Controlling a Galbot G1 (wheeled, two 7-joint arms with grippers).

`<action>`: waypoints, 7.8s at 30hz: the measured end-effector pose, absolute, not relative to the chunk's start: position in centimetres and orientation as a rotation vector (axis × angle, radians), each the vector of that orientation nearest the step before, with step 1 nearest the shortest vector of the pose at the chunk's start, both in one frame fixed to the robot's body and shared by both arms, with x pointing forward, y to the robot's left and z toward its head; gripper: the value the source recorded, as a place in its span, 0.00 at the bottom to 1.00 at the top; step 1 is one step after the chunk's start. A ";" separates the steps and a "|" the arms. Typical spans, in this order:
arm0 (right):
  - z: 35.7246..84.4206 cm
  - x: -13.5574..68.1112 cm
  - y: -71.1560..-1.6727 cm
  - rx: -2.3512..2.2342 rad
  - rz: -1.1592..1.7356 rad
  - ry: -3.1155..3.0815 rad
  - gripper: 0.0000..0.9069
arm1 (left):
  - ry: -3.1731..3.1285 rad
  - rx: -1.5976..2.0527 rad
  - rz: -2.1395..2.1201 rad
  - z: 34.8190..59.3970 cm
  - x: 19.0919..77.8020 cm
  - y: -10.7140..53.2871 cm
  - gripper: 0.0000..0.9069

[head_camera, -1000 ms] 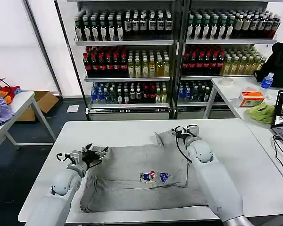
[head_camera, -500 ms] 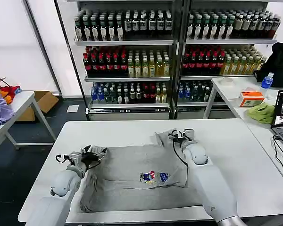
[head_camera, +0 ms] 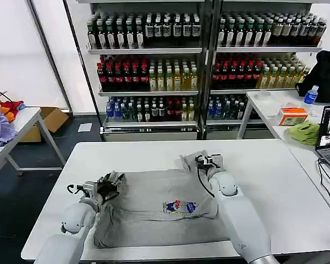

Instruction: Fold and organize the clothes.

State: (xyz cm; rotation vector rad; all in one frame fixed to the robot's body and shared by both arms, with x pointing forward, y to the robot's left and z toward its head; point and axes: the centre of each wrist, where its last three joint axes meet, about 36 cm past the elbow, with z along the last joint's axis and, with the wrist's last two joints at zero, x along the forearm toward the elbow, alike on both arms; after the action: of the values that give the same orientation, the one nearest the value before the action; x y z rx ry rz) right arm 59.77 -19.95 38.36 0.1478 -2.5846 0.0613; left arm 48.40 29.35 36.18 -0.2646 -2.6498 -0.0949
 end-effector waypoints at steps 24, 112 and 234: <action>42.0 57.5 -22.4 0.132 0.005 -2.690 0.00 | -2.767 -0.245 -0.095 37.5 48.2 29.0 0.01; 39.1 30.3 -21.6 -0.116 0.126 -2.625 1.00 | -2.761 -0.302 -0.274 37.0 33.6 28.7 0.62; 47.3 30.5 -21.4 -0.125 0.143 -2.849 1.00 | -2.759 -0.016 -0.458 41.9 35.1 36.4 0.00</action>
State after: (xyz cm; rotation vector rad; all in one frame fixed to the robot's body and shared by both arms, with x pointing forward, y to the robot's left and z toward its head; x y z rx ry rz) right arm 30.50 -21.39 47.25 -0.1250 -2.8492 0.1428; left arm 35.11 36.36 41.94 -0.0163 -2.7588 -0.4578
